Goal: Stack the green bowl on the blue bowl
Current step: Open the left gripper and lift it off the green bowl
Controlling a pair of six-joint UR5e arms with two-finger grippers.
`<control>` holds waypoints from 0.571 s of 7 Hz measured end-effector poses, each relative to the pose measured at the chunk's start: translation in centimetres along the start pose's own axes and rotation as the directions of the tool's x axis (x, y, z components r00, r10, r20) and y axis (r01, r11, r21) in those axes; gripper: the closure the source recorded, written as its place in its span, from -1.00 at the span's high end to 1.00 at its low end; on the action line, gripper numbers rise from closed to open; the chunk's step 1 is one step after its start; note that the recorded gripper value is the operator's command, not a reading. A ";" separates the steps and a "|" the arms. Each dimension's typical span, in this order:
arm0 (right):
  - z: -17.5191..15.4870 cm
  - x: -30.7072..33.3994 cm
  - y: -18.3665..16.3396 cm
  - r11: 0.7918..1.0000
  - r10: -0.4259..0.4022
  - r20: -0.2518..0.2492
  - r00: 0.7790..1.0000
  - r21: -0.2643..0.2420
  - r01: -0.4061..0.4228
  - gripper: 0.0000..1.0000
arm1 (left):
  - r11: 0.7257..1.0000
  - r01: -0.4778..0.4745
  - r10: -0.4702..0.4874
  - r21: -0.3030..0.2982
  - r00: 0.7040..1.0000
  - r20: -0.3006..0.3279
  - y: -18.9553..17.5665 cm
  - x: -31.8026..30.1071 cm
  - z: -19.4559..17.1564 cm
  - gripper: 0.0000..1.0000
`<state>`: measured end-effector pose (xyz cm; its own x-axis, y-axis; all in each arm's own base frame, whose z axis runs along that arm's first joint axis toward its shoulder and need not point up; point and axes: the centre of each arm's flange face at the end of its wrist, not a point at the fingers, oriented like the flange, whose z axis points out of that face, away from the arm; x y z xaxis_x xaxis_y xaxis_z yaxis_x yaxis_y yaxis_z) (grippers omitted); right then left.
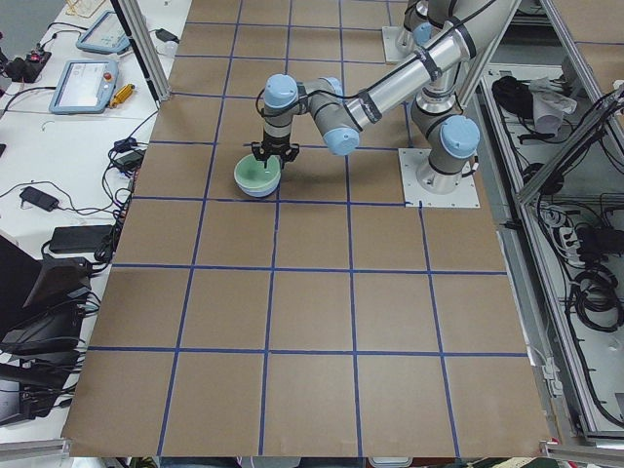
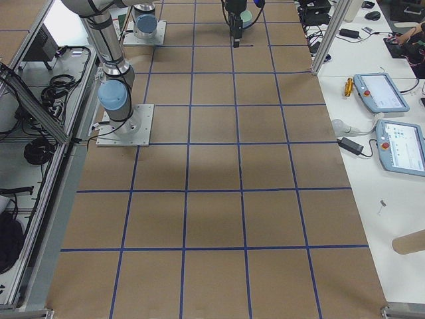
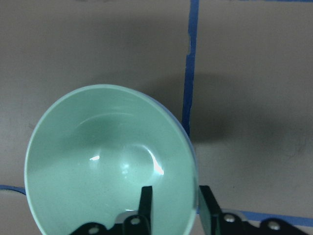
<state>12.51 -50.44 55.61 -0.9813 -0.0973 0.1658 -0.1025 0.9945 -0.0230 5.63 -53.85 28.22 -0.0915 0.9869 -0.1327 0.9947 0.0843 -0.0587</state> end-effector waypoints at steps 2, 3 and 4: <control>0.0 0.0 0.0 1.000 0.000 -0.001 1.000 0.000 0.000 1.00 | 0.997 0.074 -0.074 -0.003 0.997 0.021 -1.1 -0.4 -2.1 1.00; 0.0 0.0 0.0 1.000 0.000 -0.001 1.000 0.000 0.000 1.00 | 0.990 0.143 -0.143 0.003 0.989 0.030 -2.2 -0.7 -3.7 1.00; 0.0 0.0 0.0 1.000 0.000 -0.001 1.000 0.000 0.000 1.00 | 0.978 0.210 -0.210 0.009 0.977 0.038 -3.8 -1.3 -5.7 1.00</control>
<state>12.50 -50.44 55.62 -0.9811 -0.0973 0.1671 -0.1025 0.9945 -0.0230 2.22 -54.64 34.21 -0.3003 0.9411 -0.1551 0.9528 0.2884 -0.0946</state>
